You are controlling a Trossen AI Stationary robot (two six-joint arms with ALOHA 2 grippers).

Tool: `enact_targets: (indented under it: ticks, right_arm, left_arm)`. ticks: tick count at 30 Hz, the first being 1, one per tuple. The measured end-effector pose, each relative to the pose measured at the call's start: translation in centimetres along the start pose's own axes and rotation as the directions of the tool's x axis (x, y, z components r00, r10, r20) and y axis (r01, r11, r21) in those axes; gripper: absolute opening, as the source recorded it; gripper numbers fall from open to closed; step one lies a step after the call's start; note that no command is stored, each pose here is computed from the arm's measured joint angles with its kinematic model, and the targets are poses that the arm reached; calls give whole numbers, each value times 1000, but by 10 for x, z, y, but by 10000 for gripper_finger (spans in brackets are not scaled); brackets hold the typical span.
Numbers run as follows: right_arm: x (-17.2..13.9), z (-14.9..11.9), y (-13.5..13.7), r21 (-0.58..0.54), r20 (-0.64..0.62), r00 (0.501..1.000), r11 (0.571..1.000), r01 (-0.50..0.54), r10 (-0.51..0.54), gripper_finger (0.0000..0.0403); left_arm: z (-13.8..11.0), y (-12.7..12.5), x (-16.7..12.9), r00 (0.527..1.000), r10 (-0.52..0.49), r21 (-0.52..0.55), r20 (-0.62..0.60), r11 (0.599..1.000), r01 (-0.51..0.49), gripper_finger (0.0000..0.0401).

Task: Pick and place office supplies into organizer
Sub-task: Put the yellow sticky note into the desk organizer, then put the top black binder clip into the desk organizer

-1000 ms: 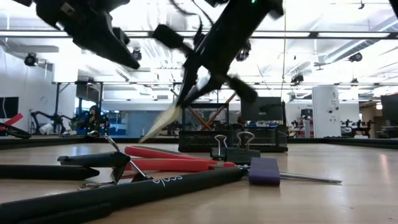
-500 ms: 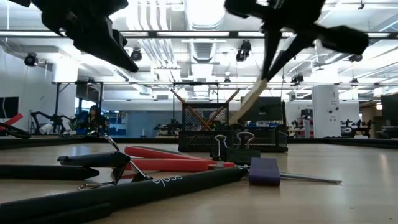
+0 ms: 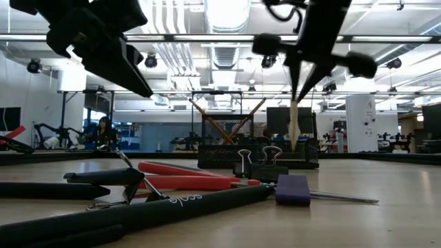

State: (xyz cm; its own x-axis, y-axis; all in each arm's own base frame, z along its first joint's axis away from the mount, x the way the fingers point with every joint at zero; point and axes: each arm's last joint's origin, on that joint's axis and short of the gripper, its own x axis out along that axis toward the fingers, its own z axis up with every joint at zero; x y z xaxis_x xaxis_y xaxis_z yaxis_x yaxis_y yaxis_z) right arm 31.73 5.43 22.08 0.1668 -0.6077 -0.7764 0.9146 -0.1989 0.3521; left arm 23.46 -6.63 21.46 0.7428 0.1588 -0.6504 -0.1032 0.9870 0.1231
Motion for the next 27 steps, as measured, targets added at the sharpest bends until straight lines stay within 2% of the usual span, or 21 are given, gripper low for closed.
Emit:
enact_targets:
  ticks: [5, 13, 18, 23, 27]
  right_arm:
    - [20, -1, 7, 3, -26, 997, 998, -66, 66, 28]
    - [33, 1, -3, -19, -27, 999, 999, -40, 39, 26]
    - [42, -4, 0, -14, -98, 987, 991, -131, 129, 10]
    - [46, -4, -9, 4, -89, 993, 997, -83, 83, 9]
    - [40, 4, -14, -32, -79, 995, 998, -60, 58, 9]
  left_arm:
    - [0, 0, 0, 1000, 0, 0, -2, 1000, 0, 88]
    - [-3, 1, 0, 1000, 4, 8, -21, 1000, -4, 88]
    - [-3, 1, 0, 1000, 6, 7, -22, 1000, -6, 88]
    - [-3, 2, 1, 1000, 9, 5, -22, 1000, -9, 88]
    - [-3, 2, 1, 1000, 9, 5, -22, 1000, -9, 88]
